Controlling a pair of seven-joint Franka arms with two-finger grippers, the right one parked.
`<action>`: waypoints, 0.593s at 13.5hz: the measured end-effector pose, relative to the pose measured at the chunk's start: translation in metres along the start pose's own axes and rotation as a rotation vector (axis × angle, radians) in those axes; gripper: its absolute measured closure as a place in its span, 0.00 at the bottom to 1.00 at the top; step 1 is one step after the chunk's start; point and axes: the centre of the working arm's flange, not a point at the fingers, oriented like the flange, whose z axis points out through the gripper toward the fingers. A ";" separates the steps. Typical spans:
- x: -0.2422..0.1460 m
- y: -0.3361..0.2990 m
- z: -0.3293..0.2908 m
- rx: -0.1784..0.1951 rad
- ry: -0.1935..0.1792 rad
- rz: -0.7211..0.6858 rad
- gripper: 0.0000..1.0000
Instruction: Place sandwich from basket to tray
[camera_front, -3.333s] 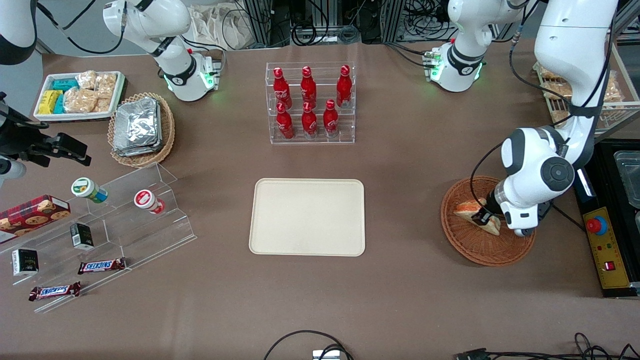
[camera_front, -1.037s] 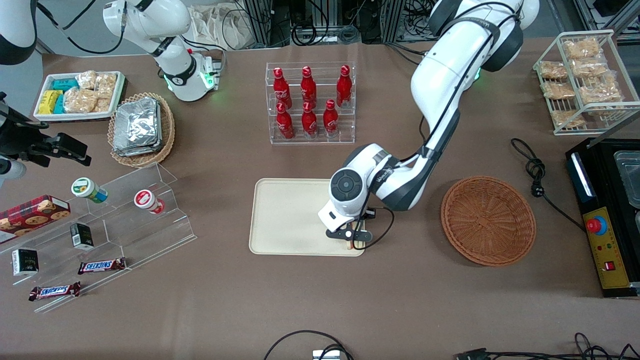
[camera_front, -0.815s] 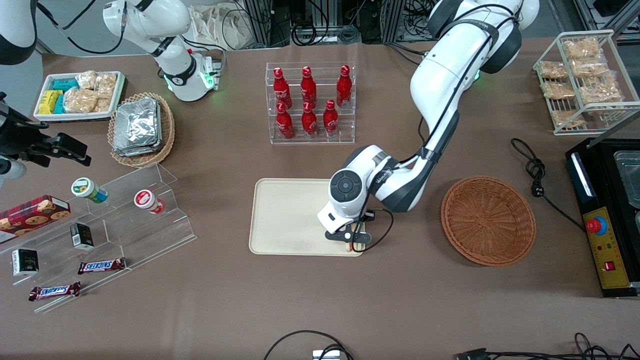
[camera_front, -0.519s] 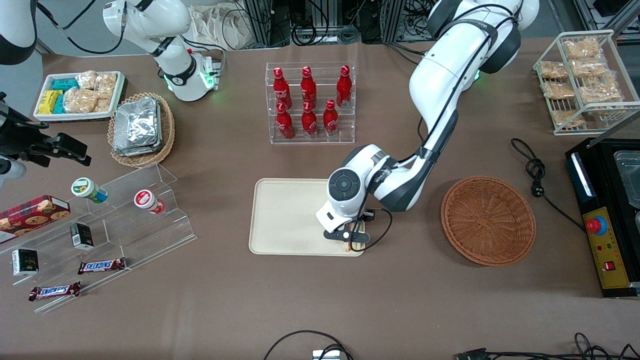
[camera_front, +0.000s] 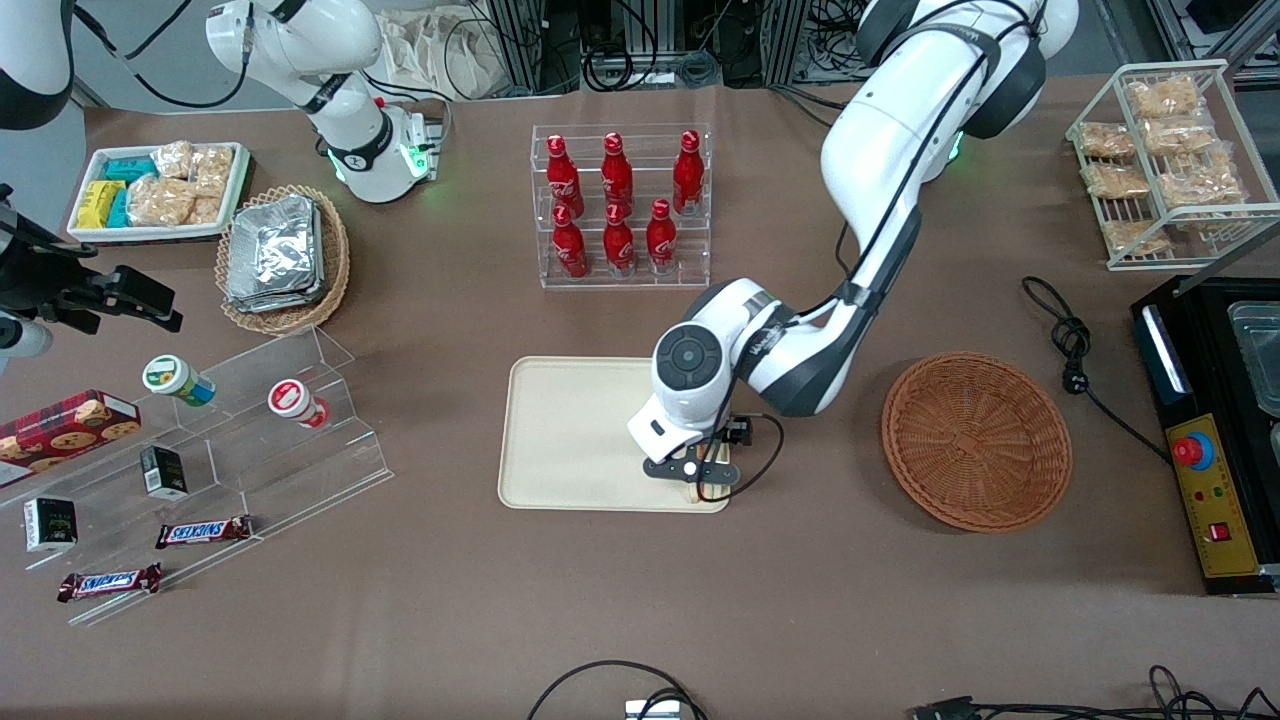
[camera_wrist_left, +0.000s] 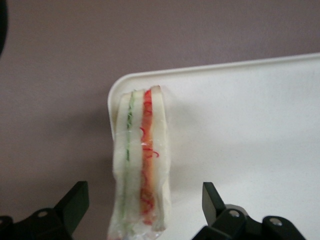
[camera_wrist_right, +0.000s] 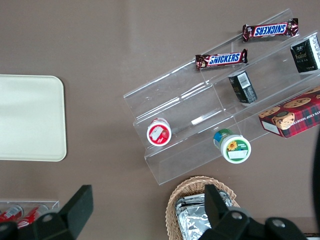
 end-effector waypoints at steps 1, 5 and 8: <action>0.008 -0.013 -0.020 -0.029 0.007 -0.039 0.00; 0.035 -0.115 -0.132 -0.126 0.066 -0.150 0.00; 0.023 -0.214 -0.197 -0.092 0.052 -0.154 0.00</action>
